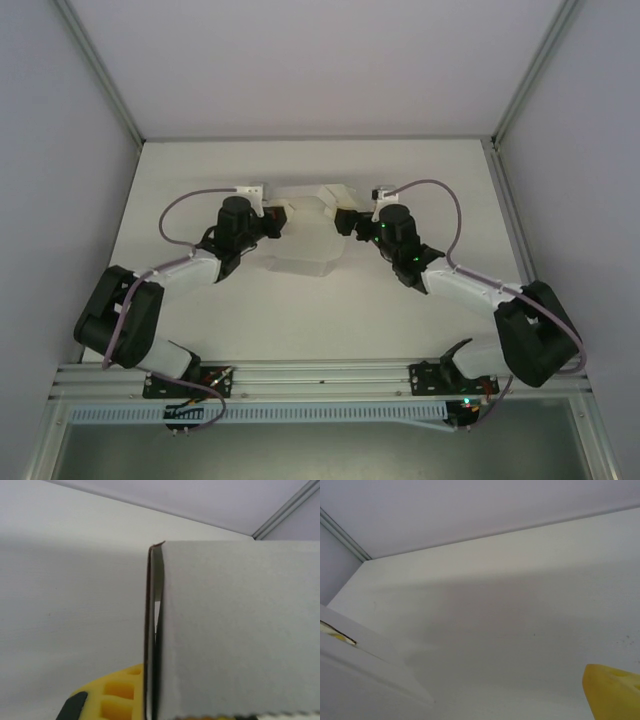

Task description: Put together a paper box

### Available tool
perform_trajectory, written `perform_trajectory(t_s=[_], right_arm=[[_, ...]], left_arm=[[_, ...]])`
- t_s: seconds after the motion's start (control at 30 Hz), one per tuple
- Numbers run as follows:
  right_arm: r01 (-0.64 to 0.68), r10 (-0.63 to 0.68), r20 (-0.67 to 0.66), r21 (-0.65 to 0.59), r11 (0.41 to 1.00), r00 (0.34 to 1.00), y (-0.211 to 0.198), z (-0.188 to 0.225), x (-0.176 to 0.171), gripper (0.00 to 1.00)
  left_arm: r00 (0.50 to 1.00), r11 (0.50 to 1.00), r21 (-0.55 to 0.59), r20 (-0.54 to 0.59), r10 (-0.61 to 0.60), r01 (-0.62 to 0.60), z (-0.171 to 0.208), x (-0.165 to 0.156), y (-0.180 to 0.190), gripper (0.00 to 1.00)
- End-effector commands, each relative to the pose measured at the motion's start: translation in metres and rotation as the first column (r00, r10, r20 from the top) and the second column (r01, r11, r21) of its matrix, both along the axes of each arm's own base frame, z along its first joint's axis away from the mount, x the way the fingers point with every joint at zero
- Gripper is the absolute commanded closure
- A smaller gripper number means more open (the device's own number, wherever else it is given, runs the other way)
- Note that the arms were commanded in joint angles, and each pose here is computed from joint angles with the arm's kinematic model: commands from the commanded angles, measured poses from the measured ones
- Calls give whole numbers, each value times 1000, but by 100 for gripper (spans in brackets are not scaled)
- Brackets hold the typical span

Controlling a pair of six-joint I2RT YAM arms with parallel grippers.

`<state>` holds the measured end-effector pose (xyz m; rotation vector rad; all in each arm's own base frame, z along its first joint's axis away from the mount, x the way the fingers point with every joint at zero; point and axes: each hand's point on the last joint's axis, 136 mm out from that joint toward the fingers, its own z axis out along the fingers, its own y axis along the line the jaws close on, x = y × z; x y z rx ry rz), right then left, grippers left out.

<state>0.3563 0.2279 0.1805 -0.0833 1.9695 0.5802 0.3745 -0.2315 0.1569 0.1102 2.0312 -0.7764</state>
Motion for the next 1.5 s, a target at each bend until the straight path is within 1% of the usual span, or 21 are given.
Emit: perform_trajectory(t_s=[0.0, 0.1, 0.13, 0.3, 0.4, 0.47, 0.57, 0.67, 0.73, 0.77, 0.87, 0.93, 1.0, 1.1, 1.17, 1.3, 1.4, 1.47], right_arm=[[16, -13, 42, -66, 998, 999, 14, 6, 5, 0], [71, -62, 68, -150, 986, 996, 10, 8, 6, 0], [86, -75, 72, -161, 983, 995, 7, 9, 5, 0], [94, -84, 72, -158, 983, 994, -4, 15, -6, 0], [111, -99, 95, -139, 984, 991, -17, 25, -17, 0], [99, -86, 115, -119, 988, 990, -23, 33, -27, 0], [44, -28, 132, -115, 992, 991, -27, 48, -44, 0], [54, -37, 170, -96, 994, 985, -41, 73, -58, 0], [115, -99, 199, -71, 991, 975, -59, 86, -60, 0], [168, -154, 202, -51, 985, 967, -72, 91, -59, 0], [309, -304, 178, 0, 951, 936, -109, 93, -51, 0], [359, -355, 149, 4, 933, 923, -124, 90, -44, 0], [373, -370, 115, -6, 928, 922, -130, 87, -35, 0], [309, -305, 91, -33, 951, 948, -116, 86, -20, 0], [218, -215, 71, -53, 974, 974, -96, 80, -11, 0], [24, -23, 24, -59, 998, 999, -54, 72, 0, 0], [-193, 193, -8, -25, 981, 981, -15, 62, -7, 0], [-297, 297, -14, 4, 955, 955, 5, 58, -14, 0]], left_arm=[[996, 995, -64, 56, -71, 74, 25, -2, -19, 100], [997, 997, -58, 52, -56, 59, 24, -1, -16, 100], [998, 997, -54, 48, -49, 52, 23, -1, -15, 100], [999, 999, -45, 36, -14, 16, 19, 2, -7, 100], [1000, 999, -36, 20, 14, -13, 14, 5, 4, 100], [1000, 999, -28, 8, 29, -29, 10, 7, 10, 100], [999, 999, -17, 0, 43, -43, 7, 7, 17, 100], [1000, 1000, -1, 2, 30, -30, 5, 5, 17, 100], [1000, 1000, 9, 4, 20, -20, 4, 3, 17, 100], [1000, 1000, 15, 4, 15, -15, 3, 3, 17, 100], [1000, 1000, 19, 5, -1, 1, 2, 1, 15, 100], [1000, 1000, 19, 9, -15, 15, 3, -1, 13, 100], [999, 999, 17, 10, -31, 30, 3, -2, 11, 100], [999, 999, 14, 17, -51, 51, 5, -3, 8, 100], [998, 998, 15, 14, -56, 56, 4, -4, 8, 100], [998, 998, 13, 10, -58, 58, 4, -4, 7, 100], [998, 998, 10, 7, -55, 55, 3, -4, 7, 100], [998, 998, 9, 9, -56, 56, 4, -4, 7, 100]])
